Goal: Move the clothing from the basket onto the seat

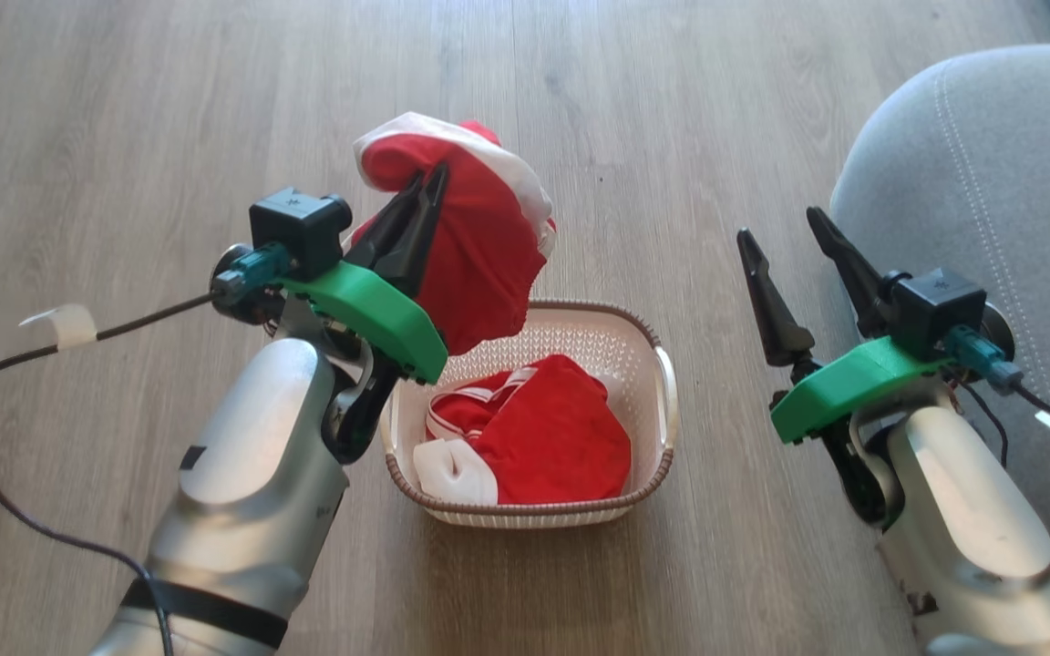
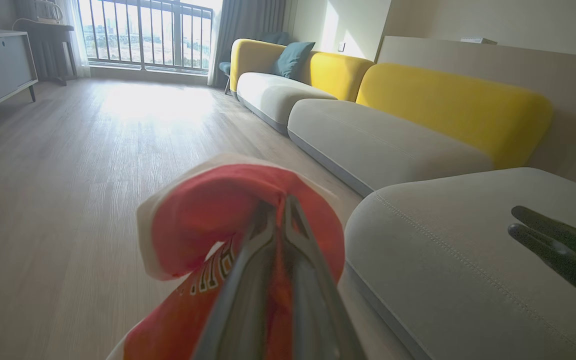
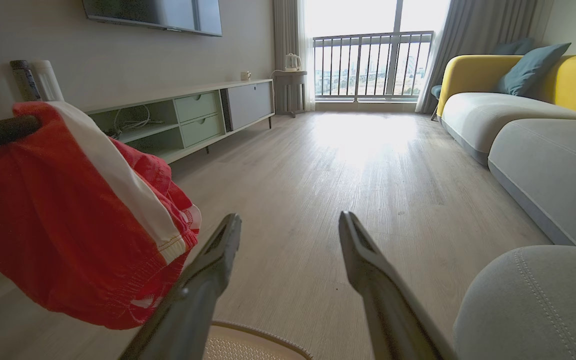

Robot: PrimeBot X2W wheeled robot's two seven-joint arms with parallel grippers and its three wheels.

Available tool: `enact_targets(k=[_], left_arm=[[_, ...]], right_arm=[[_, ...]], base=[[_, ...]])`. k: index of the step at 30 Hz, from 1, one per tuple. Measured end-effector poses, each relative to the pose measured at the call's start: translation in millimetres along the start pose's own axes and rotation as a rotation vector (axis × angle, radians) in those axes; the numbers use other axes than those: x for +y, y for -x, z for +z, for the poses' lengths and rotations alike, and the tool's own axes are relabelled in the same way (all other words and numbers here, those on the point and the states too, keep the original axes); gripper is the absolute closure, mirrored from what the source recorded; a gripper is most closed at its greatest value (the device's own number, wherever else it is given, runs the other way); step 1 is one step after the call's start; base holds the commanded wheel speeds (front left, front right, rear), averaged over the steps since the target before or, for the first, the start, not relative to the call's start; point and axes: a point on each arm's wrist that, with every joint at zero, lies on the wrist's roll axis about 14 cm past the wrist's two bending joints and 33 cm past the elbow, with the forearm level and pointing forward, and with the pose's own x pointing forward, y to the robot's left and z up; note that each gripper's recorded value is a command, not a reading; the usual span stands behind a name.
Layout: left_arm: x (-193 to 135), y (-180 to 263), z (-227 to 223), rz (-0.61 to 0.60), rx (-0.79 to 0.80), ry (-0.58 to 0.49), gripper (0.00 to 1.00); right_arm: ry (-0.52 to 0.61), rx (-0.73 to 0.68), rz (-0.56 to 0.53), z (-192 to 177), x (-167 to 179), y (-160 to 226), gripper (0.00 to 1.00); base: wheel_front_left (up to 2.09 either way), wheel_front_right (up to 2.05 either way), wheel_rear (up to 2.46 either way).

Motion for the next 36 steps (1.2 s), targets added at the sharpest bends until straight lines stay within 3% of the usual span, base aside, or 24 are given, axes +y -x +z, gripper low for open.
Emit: enact_targets(k=[12, 20, 25, 36], left_arm=[[-16.3, -3.5, 48.8, -0.047, -0.13, -0.032, 1.0], [-19.2, -6.3, 52.5, -0.06, -0.14, -0.042, 1.0], [-17.7, -6.5, 49.1, -0.059, -0.133, -0.042, 1.0], [-24.8, -4.2, 40.4, -0.089, -0.108, -0.057, 1.0]], right_arm=[[-0.014, 0.001, 0.0, 0.5, 6.3, 10.8, 0.0], [-0.017, 0.013, 0.01, -4.6, 9.8, 11.2, 0.0], [-0.031, 0.009, 0.085, -4.6, 34.6, 5.0, 0.0], [0.007, -0.03, 0.371, 18.4, 112.0, -27.3, 0.0]], base=[[0.0, 0.0, 0.0], [0.0, 0.0, 0.0], [0.0, 0.0, 0.0], [0.0, 0.0, 0.0]])
